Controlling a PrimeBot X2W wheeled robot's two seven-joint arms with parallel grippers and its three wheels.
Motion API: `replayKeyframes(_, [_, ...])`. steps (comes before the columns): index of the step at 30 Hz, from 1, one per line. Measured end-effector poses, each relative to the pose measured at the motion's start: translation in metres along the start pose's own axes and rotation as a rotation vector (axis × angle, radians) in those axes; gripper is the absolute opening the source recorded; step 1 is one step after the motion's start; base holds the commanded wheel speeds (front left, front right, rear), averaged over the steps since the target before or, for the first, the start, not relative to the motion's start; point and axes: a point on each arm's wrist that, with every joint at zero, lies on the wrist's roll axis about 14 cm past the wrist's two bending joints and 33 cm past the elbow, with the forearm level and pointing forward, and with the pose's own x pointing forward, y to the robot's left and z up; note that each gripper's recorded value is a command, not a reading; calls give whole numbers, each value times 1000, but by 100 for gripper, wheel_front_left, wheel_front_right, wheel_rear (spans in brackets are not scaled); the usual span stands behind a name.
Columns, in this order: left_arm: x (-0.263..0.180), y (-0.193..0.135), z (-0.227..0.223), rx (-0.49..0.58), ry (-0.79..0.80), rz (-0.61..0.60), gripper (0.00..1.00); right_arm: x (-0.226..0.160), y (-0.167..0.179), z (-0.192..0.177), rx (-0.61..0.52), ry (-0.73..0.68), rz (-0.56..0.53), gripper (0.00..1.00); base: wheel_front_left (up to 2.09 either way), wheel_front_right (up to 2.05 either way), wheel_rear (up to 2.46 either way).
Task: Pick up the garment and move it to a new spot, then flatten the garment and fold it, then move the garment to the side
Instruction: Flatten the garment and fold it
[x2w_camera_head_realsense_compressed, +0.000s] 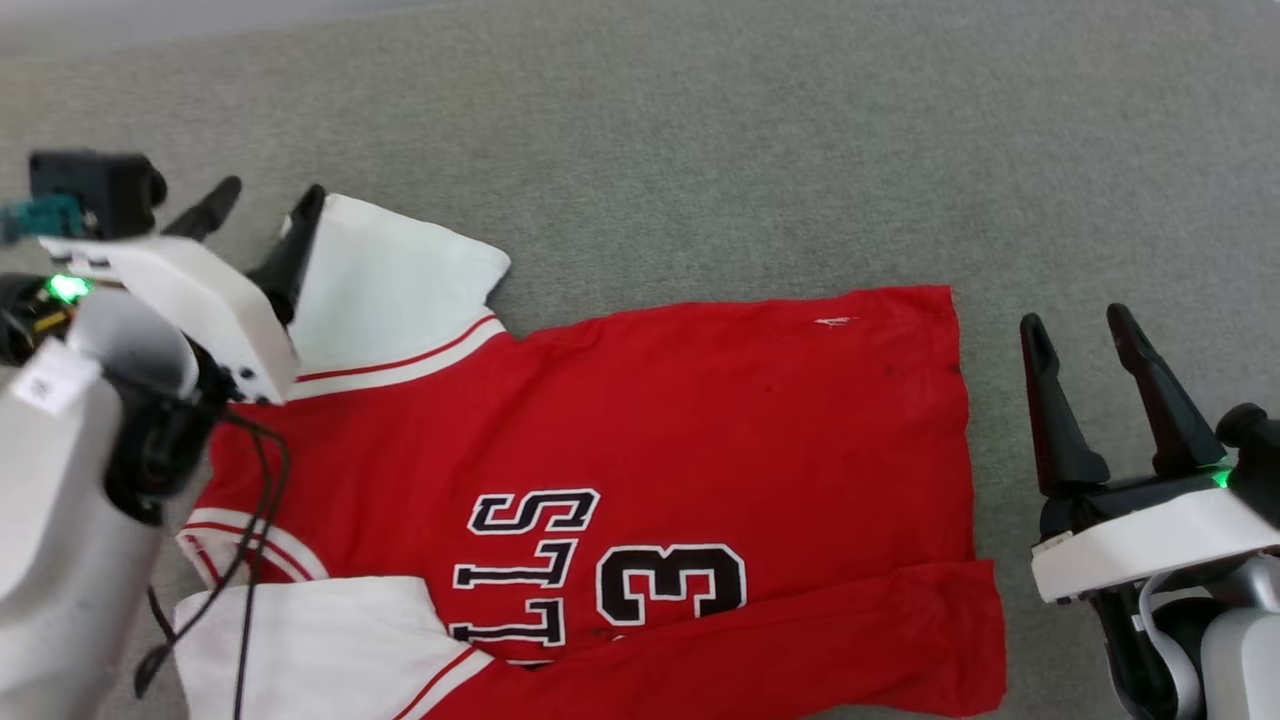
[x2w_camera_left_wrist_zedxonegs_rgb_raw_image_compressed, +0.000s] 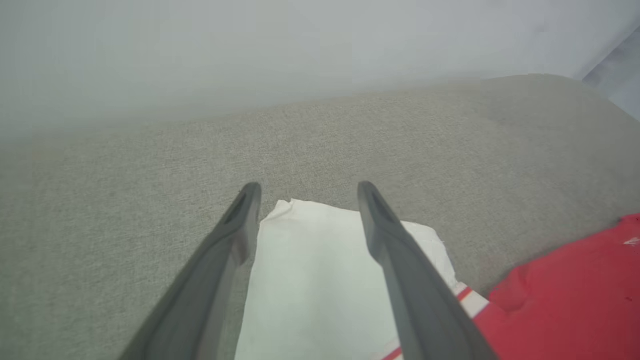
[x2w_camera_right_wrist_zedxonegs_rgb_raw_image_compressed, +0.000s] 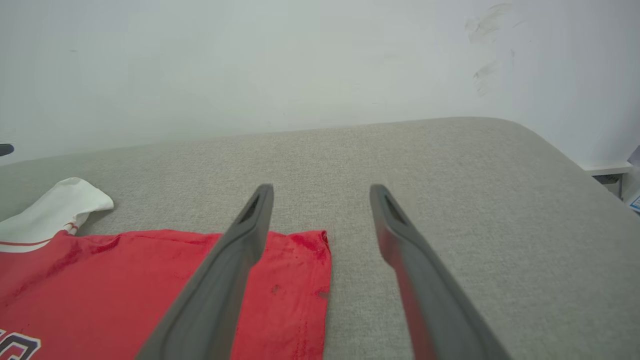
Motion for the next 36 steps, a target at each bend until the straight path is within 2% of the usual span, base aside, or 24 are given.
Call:
replayKeyframes(8, [35, 12, -39, 26, 361, -43, 100, -3, -16, -19, 30, 35, -59, 100, 0, 0, 0])
replayKeyframes(17, [42, 17, -95, 37, 725, -67, 100, -13, -34, -41, 66, 79, -127, 100, 0, 0, 0])
replayKeyframes(18, [43, 15, -97, 29, 740, -75, 49, -13, -36, -42, 71, 82, -133, 100, 0, 0, 0])
replayKeyframes(19, [44, 13, -99, 15, 751, -80, 13, -14, -38, -43, 74, 83, -138, 100, 0, 0, 0])
replayKeyframes(20, [45, 12, -102, 4, 761, -81, 0, -15, -39, -45, 78, 87, -143, 100, 0, 0, 0])
replayKeyframes(31, [46, 8, -99, -24, 709, -63, 0, -10, -42, -54, 152, 142, -152, 100, 0, 0, 0])
replayKeyframes(36, [40, 5, -83, -15, 637, -66, 0, 8, -38, -69, 160, 284, -96, 100, 0, 0, 0])
